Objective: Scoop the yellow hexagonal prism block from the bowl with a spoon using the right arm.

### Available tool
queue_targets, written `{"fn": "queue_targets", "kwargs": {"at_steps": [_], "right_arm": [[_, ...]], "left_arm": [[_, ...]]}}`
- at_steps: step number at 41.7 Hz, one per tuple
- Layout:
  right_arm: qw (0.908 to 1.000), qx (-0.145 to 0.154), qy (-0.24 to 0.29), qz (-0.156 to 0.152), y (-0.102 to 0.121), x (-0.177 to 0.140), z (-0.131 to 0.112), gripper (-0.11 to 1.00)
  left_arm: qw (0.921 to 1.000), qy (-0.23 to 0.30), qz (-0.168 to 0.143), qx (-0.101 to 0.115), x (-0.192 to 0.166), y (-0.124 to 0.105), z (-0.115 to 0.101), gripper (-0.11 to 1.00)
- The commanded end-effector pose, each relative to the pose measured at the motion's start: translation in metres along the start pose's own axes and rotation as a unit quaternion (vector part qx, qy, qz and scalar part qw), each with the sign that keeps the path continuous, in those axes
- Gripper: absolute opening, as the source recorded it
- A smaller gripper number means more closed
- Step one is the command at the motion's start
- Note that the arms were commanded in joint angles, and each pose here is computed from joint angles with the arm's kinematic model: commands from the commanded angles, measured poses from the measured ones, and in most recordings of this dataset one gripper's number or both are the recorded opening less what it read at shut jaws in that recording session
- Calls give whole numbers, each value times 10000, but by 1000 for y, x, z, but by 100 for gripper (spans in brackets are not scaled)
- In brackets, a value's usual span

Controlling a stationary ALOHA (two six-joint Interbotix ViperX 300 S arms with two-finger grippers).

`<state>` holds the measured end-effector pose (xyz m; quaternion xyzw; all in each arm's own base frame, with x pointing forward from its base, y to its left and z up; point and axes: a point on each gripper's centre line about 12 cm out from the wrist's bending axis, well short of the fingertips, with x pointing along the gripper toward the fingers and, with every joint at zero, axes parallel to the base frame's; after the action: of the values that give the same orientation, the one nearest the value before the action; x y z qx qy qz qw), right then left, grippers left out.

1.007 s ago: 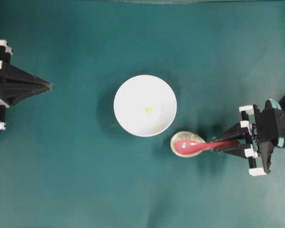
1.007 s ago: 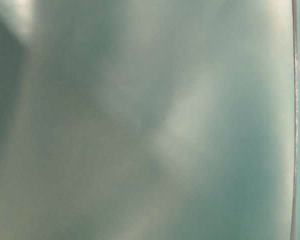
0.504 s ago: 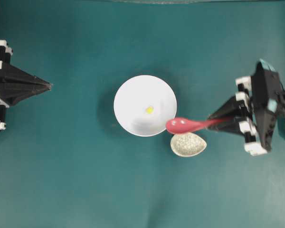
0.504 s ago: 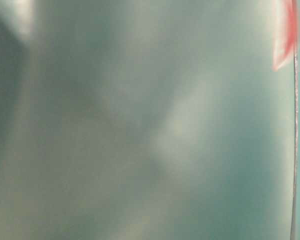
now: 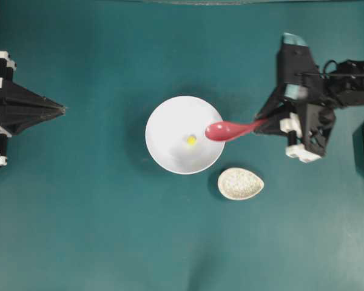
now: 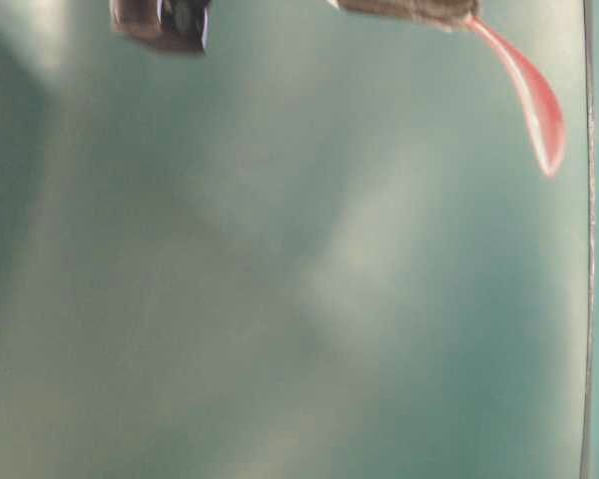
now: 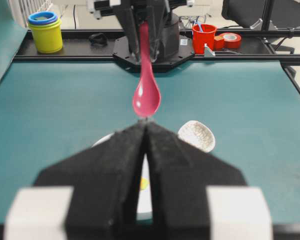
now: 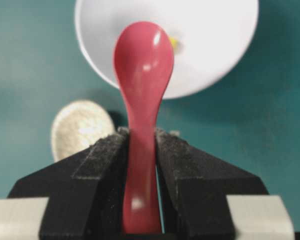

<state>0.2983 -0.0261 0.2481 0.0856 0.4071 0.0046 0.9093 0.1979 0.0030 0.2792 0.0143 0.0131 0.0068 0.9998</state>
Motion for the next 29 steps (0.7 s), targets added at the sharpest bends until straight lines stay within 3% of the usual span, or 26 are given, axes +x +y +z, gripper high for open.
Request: {"fn": "queue_targets", "kwargs": {"at_steps": [1,14,29], "right_arm": [[9999,-108,34,-40,-2,-1,16,23],[9969,-183,761,56,-4,24,38,23],[9889,264,1460,37,-6,40,51,23]], "left_arm": [[10000,-76,7,0,2,0,6,0],[10000,-38,6,23,2,0,5,0],[9999,100,5,15,1,0,3,0]]}}
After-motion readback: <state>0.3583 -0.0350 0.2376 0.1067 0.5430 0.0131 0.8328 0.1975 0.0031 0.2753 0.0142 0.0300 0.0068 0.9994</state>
